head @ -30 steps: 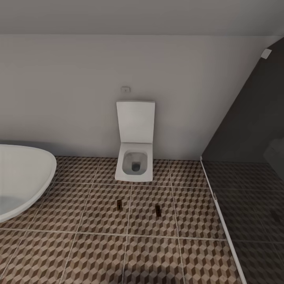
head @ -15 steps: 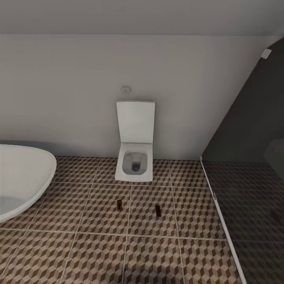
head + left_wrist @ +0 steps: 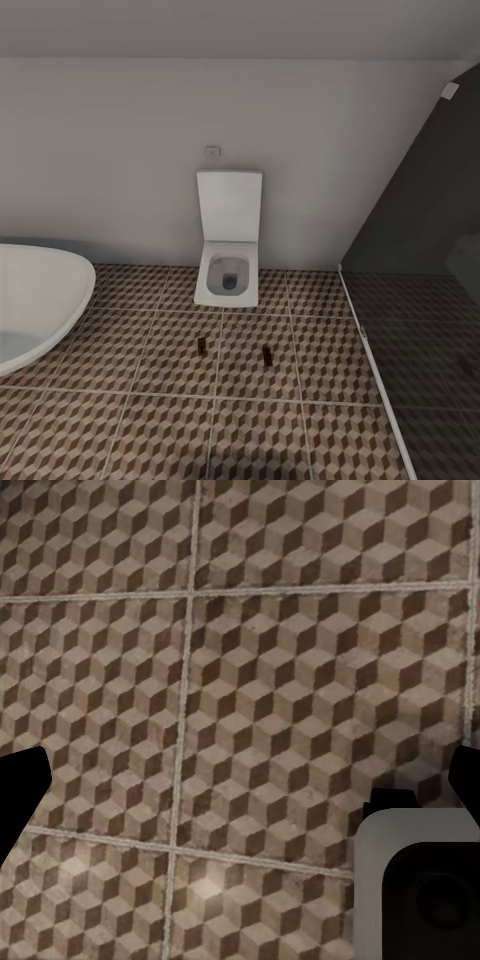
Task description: Take the four mousetraps from the cabinet in the bathroom and place them on the bathroom floor. Make sure all four end up on the same floor surface, and ensure that at least two of them are either under or directly next to the same bathroom sink.
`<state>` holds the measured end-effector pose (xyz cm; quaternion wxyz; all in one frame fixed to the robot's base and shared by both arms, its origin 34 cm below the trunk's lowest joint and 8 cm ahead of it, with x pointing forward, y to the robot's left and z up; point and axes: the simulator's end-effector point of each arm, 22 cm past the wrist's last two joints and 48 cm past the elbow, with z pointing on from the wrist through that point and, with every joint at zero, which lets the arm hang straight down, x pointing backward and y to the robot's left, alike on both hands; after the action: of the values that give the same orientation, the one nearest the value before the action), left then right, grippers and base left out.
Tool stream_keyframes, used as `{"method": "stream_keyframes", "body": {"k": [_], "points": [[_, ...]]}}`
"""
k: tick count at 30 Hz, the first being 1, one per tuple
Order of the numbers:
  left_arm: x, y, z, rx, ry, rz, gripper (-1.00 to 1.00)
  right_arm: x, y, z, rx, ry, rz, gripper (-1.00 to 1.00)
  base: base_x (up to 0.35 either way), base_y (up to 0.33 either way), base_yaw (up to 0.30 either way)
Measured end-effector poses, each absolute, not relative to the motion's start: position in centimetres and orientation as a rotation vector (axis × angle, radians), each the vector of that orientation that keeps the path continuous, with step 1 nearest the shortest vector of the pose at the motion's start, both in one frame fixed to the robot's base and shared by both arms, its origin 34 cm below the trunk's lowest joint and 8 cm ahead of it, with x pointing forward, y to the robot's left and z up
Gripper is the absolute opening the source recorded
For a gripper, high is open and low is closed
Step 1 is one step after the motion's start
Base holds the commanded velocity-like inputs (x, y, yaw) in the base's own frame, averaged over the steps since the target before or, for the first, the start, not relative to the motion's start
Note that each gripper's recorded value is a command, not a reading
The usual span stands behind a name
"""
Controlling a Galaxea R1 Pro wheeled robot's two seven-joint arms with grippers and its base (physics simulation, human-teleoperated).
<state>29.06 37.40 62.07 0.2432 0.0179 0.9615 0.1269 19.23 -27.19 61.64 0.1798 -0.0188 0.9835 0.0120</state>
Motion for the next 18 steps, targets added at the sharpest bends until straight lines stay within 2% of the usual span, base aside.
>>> {"method": "stream_keyframes", "body": {"k": [18], "points": [[29.06, 37.4, 62.07, 0.049, 2.627, 0.347, 1.0, 19.25, -27.19, 61.64, -0.053, 2.779, 0.034, 1.0, 0.0, 0.0, 0.0]]}}
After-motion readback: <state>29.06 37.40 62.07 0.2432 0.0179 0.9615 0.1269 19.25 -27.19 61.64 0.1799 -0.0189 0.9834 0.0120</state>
